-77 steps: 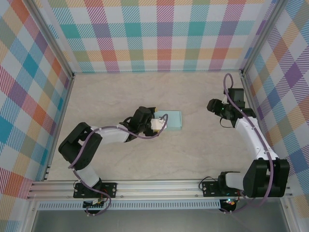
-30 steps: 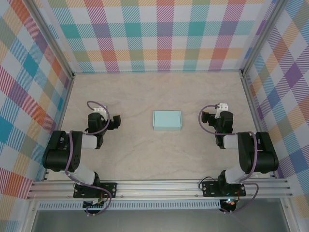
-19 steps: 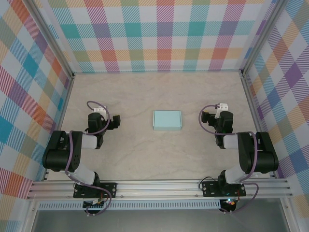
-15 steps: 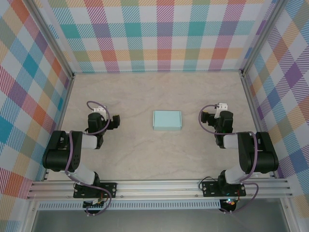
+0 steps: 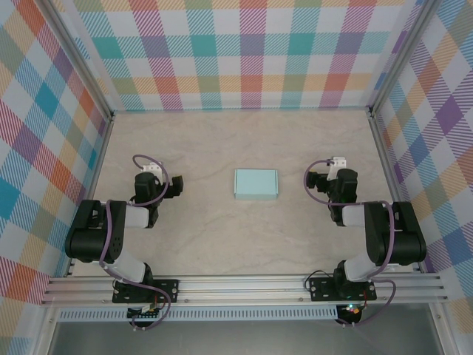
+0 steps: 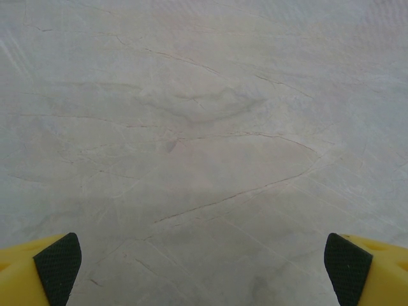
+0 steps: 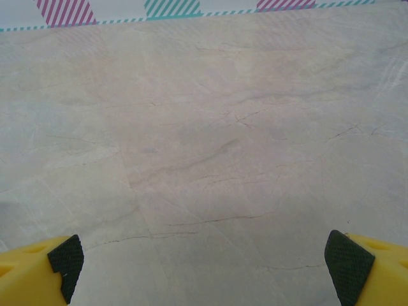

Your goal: Fold the paper box

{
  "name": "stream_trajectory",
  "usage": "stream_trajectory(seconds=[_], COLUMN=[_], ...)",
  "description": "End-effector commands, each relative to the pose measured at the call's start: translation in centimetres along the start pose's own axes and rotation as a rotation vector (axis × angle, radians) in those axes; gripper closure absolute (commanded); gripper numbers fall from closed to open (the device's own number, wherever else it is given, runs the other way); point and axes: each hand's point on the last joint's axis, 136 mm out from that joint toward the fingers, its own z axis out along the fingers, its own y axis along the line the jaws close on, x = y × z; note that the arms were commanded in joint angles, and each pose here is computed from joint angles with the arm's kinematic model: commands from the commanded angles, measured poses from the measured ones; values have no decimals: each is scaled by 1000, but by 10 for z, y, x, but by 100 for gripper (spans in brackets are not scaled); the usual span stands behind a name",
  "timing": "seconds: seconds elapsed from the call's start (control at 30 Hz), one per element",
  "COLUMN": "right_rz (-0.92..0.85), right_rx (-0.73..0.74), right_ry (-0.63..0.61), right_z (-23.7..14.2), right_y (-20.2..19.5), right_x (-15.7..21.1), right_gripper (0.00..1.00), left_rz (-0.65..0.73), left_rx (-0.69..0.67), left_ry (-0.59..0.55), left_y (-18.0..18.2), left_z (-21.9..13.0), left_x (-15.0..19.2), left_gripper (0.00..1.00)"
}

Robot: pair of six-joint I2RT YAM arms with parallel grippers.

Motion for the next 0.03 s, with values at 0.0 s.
stream_trajectory(seconds=[0.0], right_rz=[-7], right_rx=[-21], right_ry=[-24], right_z=[2], right_y=[2], right_x=[-10], right_gripper=[0], left_rz=[-5], left_rx=[-1], left_ry=[-59], left_y=[-3], left_z=[0], left_x=[-19], left_gripper=[0])
